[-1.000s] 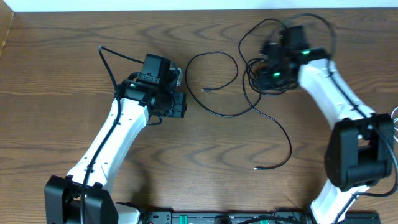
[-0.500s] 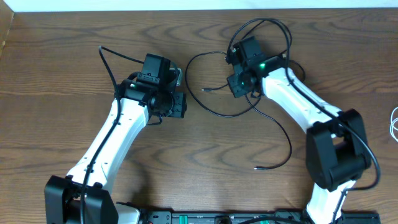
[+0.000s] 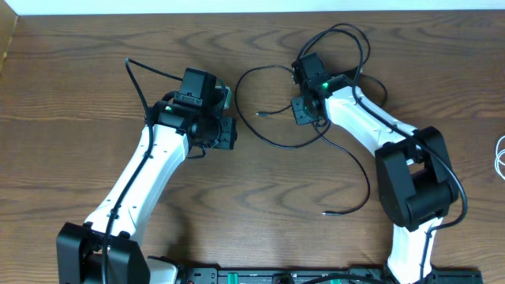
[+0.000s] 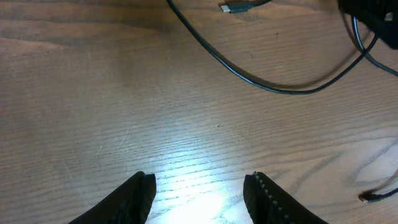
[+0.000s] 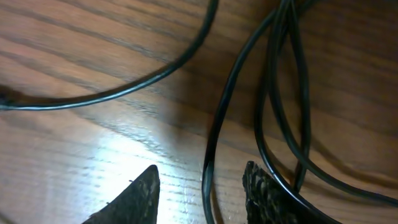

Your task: Untangle cables

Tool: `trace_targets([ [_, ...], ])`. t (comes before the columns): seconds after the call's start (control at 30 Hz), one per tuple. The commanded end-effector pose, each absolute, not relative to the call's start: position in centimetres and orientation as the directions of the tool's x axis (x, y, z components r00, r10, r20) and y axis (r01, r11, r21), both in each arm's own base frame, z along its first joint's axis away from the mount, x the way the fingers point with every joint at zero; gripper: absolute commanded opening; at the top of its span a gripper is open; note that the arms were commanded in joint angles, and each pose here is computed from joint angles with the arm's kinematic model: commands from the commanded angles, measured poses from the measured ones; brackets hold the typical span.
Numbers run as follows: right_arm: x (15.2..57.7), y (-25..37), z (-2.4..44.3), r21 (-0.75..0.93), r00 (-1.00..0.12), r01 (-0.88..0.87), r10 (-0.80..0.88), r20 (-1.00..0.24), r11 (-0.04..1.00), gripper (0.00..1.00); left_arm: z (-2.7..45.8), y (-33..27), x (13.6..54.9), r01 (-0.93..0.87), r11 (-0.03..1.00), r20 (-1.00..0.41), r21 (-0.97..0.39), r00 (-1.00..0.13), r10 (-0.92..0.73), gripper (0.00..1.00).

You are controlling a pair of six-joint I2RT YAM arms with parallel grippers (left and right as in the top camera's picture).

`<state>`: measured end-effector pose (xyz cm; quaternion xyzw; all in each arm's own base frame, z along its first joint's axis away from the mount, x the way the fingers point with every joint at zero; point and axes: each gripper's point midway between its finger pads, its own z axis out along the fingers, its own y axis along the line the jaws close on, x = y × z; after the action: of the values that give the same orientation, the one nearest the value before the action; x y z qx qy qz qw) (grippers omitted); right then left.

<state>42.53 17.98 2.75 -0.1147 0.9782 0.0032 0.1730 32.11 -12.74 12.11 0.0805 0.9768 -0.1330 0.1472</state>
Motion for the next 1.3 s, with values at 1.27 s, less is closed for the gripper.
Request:
trace_targets([
  [1.27,47.2,12.7,48.9,0.31,-0.322,-0.459,0.169,-0.932,0.832,0.01,12.5,-12.4,32.0,0.186,0.955,-0.32,-0.231,-0.942,0.106,0.51],
])
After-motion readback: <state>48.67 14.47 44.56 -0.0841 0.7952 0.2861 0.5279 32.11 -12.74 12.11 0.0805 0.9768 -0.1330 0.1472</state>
